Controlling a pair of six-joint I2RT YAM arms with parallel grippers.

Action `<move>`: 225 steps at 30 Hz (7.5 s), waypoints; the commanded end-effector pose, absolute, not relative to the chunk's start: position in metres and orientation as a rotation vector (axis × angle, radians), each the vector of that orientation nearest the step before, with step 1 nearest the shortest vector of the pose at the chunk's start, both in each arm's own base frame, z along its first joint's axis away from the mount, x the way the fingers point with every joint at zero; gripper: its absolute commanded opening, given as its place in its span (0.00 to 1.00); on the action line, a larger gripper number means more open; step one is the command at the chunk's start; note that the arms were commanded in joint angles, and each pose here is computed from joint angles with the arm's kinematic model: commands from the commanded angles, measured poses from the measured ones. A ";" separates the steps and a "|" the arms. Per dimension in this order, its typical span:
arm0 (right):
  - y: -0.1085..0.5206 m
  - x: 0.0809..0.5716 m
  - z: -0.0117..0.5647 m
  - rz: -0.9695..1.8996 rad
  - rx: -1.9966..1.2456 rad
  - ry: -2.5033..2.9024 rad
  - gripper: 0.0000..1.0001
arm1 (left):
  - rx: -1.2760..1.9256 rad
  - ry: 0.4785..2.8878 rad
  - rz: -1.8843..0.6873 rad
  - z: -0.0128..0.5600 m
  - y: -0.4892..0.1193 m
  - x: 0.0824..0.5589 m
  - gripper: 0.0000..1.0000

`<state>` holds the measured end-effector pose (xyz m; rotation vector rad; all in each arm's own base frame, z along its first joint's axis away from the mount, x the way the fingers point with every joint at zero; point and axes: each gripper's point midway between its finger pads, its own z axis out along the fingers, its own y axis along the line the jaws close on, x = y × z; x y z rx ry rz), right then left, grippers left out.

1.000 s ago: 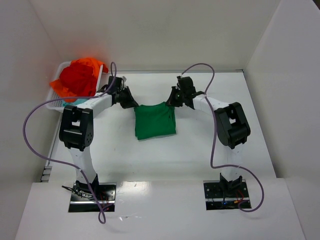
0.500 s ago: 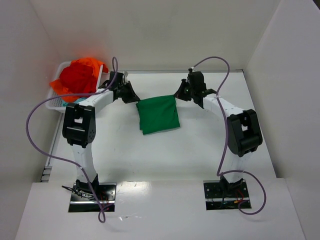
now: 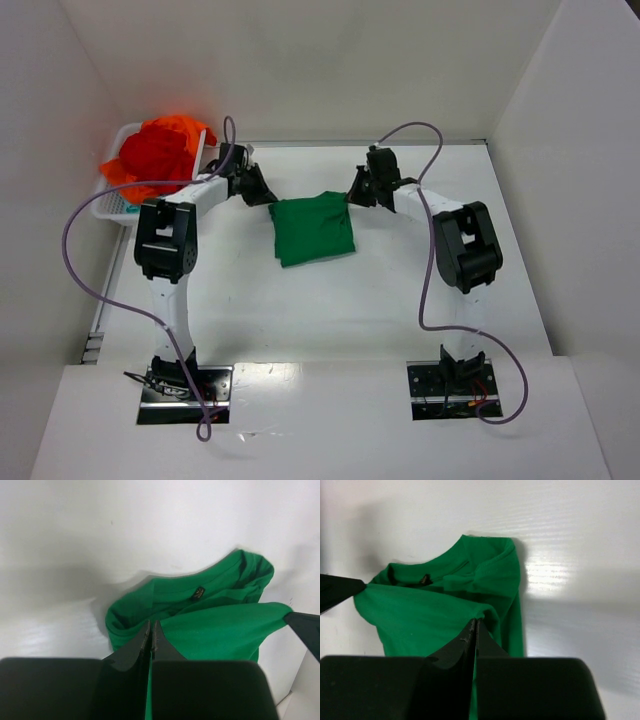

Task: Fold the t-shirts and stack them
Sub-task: Smooth out wrinkles on the folded tshirt

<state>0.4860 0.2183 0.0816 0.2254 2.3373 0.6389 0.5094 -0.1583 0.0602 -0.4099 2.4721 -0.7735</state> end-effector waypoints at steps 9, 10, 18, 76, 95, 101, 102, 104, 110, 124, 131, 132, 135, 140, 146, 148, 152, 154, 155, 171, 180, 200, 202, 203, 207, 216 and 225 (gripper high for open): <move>0.220 0.549 0.116 0.642 0.210 2.179 0.05 | -0.417 2.421 -0.738 0.064 -0.135 0.536 0.02; 0.221 0.555 0.122 0.647 0.207 2.163 0.05 | -0.428 2.417 -0.734 0.064 -0.130 0.537 0.02; 0.228 0.573 0.094 0.635 0.184 2.204 0.26 | -0.417 2.403 -0.718 0.067 -0.129 0.547 0.07; 0.252 0.393 0.031 0.787 0.161 2.507 0.17 | -0.003 2.342 -1.047 0.069 -0.298 0.577 0.61; 0.252 0.372 0.081 0.778 0.183 2.426 0.22 | 0.073 2.217 -0.942 0.155 -0.287 0.589 0.69; 0.256 0.379 0.102 0.806 0.171 2.365 0.34 | 0.113 2.187 -0.947 0.182 -0.274 0.560 0.59; 0.257 0.380 0.104 0.811 0.168 2.354 0.34 | 0.125 2.162 -0.976 0.196 -0.275 0.551 0.54; 0.258 0.378 0.102 0.824 0.162 2.357 0.32 | 0.117 2.150 -1.010 0.193 -0.277 0.545 0.42; 0.274 0.368 0.084 0.877 0.169 2.390 0.26 | 0.116 2.245 -1.062 0.151 -0.291 0.524 0.25; 0.295 0.367 0.039 0.836 0.131 2.490 0.19 | 0.069 2.357 -1.088 0.069 -0.305 0.539 0.22; 0.291 0.358 0.027 0.829 0.146 2.532 0.03 | 0.029 2.363 -1.090 0.055 -0.309 0.554 0.22; 0.291 0.358 0.027 0.829 0.146 2.532 0.02 | 0.024 2.377 -1.088 0.044 -0.309 0.554 0.22; 0.288 0.352 0.017 0.817 0.164 2.561 0.00 | 0.012 2.381 -1.092 0.041 -0.311 0.557 0.22; 0.281 0.342 0.008 0.791 0.188 2.591 0.00 | 0.021 2.372 -1.094 0.043 -0.307 0.562 0.24; 0.274 0.338 0.018 0.766 0.211 2.582 0.04 | 0.068 2.391 -1.133 0.039 -0.306 0.556 0.33; 0.269 0.342 0.025 0.726 0.205 2.571 0.17 | 0.088 2.370 -1.129 0.052 -0.305 0.556 0.38; 0.273 0.364 0.062 0.720 0.181 2.473 0.32 | 0.114 2.352 -1.135 0.065 -0.305 0.552 0.41; 0.275 0.371 0.069 0.715 0.173 2.449 0.39 | 0.117 2.350 -1.116 0.064 -0.304 0.554 0.41; 0.275 0.376 0.076 0.706 0.161 2.431 0.42 | 0.117 2.350 -1.116 0.064 -0.304 0.554 0.41; 0.277 0.394 0.038 0.574 0.083 2.533 0.53 | 0.106 2.390 -1.099 0.048 -0.301 0.551 0.41; 0.268 0.388 0.016 0.490 0.040 2.601 0.17 | 0.094 2.409 -1.086 0.041 -0.300 0.550 0.37; 0.264 0.345 0.020 0.543 0.102 2.618 0.14 | 0.089 2.406 -1.087 0.047 -0.290 0.554 0.34; 0.268 0.358 0.042 0.552 0.107 2.561 0.24 | 0.104 2.397 -1.083 0.055 -0.290 0.553 0.40; 0.271 0.363 0.056 0.569 0.091 2.526 0.32 | 0.133 2.371 -1.091 0.068 -0.291 0.553 0.45; 0.260 0.384 0.097 0.610 0.140 2.439 0.52 | 0.199 2.302 -1.121 0.113 -0.294 0.549 0.69; 0.223 0.438 0.131 0.590 0.164 2.332 0.95 | 0.165 2.173 -1.061 0.200 -0.257 0.525 0.82; 0.238 0.448 0.097 0.636 0.124 2.396 1.00 | -0.079 2.207 -0.862 0.190 -0.196 0.482 0.84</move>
